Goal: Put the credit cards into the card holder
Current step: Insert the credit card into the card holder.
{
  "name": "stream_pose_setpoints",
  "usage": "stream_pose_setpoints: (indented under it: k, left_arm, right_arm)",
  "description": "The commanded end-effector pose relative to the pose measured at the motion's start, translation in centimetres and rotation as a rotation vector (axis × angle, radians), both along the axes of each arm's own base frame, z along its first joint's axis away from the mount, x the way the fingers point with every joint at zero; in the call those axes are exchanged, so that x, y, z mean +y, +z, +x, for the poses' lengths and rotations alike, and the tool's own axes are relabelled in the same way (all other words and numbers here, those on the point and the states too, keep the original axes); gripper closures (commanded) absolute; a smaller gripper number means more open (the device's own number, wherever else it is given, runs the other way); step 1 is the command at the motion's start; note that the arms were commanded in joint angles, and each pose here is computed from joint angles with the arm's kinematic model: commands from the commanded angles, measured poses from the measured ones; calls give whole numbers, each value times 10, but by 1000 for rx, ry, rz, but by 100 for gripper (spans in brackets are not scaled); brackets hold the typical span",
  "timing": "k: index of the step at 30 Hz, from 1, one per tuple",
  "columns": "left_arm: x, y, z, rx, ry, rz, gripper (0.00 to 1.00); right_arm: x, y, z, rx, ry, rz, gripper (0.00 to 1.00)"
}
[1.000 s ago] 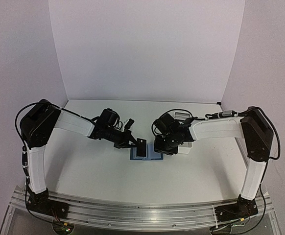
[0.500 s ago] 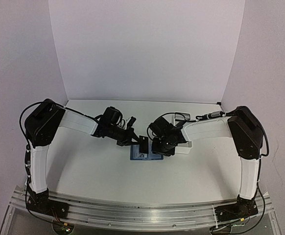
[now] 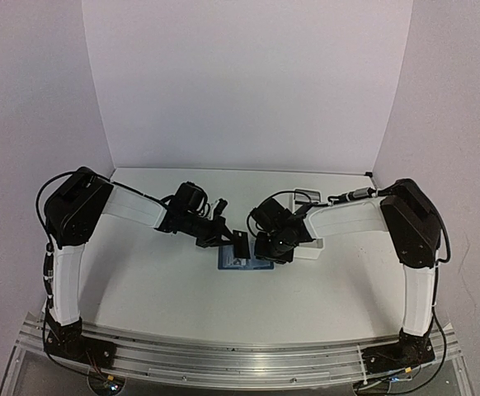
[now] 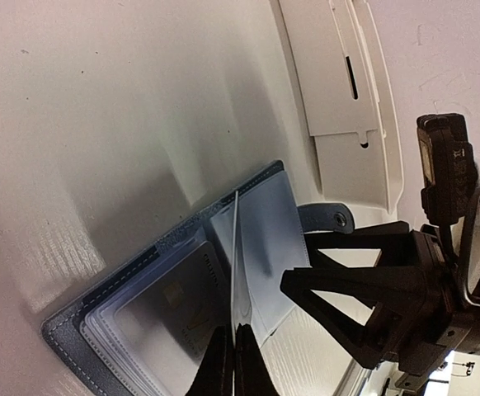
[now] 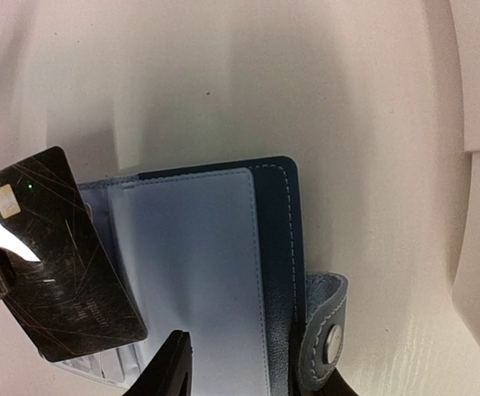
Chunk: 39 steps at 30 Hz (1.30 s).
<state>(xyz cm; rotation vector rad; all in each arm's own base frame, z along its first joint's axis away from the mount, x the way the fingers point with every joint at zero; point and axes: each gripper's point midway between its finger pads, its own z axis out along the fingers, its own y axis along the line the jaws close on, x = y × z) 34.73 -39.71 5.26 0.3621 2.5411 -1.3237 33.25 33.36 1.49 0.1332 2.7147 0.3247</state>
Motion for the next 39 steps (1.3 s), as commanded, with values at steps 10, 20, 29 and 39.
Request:
stream_pose_setpoints:
  k: [10, 20, 29, 39]
  left_arm:
    - [6, -31, -7, 48, -8, 33, 100]
    - [16, -32, -11, 94, 2, 52, 100]
    - [21, -16, 12, -31, 36, 62, 100]
    - [16, -4, 28, -88, 61, 19, 100]
  right_arm:
    - [7, -21, -11, 79, -14, 83, 64]
    - [3, -29, -18, 116, -34, 98, 64]
    - [-1, -29, -21, 116, -37, 96, 64]
    - [0, -29, -21, 118, -36, 102, 64]
